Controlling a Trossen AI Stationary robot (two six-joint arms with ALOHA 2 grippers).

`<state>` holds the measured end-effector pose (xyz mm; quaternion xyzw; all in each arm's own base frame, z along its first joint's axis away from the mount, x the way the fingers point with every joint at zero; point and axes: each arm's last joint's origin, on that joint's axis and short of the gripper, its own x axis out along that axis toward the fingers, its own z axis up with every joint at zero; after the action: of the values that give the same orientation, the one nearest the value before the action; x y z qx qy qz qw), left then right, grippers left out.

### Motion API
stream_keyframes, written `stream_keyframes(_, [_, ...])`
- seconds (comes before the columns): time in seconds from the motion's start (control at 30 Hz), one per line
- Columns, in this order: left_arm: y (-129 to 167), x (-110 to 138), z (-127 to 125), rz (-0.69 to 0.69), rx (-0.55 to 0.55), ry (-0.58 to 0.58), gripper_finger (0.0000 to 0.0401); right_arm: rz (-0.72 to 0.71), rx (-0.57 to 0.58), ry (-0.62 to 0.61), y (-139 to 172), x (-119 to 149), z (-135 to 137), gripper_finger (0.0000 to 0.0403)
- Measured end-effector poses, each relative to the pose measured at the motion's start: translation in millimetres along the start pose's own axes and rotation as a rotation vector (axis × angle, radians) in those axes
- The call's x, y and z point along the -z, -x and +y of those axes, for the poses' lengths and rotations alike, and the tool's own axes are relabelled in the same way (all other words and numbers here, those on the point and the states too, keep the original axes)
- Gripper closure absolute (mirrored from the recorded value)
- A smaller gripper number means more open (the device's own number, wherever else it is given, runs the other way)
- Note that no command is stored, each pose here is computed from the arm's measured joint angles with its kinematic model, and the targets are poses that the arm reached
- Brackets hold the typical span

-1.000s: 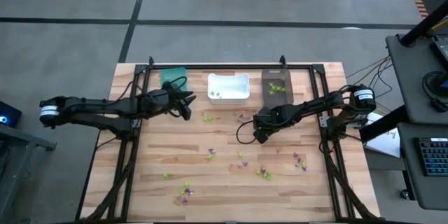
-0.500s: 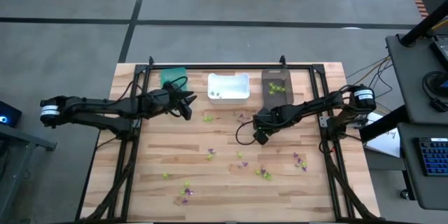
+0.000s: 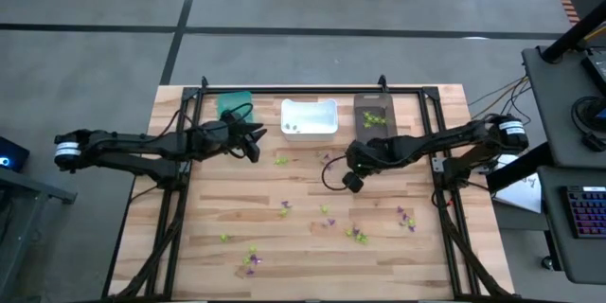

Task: Sort Halloween decoration
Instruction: Put the purple witch hat toy into the light blue bin

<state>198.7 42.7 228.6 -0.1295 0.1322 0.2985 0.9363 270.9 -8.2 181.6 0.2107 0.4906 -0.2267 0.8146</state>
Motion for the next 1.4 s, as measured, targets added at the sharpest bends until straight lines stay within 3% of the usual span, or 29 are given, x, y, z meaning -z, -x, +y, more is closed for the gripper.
stream_keyframes(0.2, [2.9,-11.5,-5.8,-0.082,0.101,-0.011,0.0308,-0.273,-0.158,0.077,6.3,-28.5,11.6,0.0394])
stream_keyframes(0.47, [11.1,-39.2,-16.9,-0.156,0.195,-0.064,0.0308,-0.509,-0.222,0.161,4.3,-71.3,8.9,0.0394])
stream_keyframes(0.87, [23.6,-65.0,-22.9,-0.210,0.230,-0.101,0.0308,-0.607,-0.152,0.324,-12.6,-141.2,22.7,0.0394])
stream_keyframes(1.4, [50.3,-77.0,-14.3,-0.231,0.235,-0.120,0.0308,-0.686,-0.211,0.438,-63.7,-224.3,41.1,0.0394])
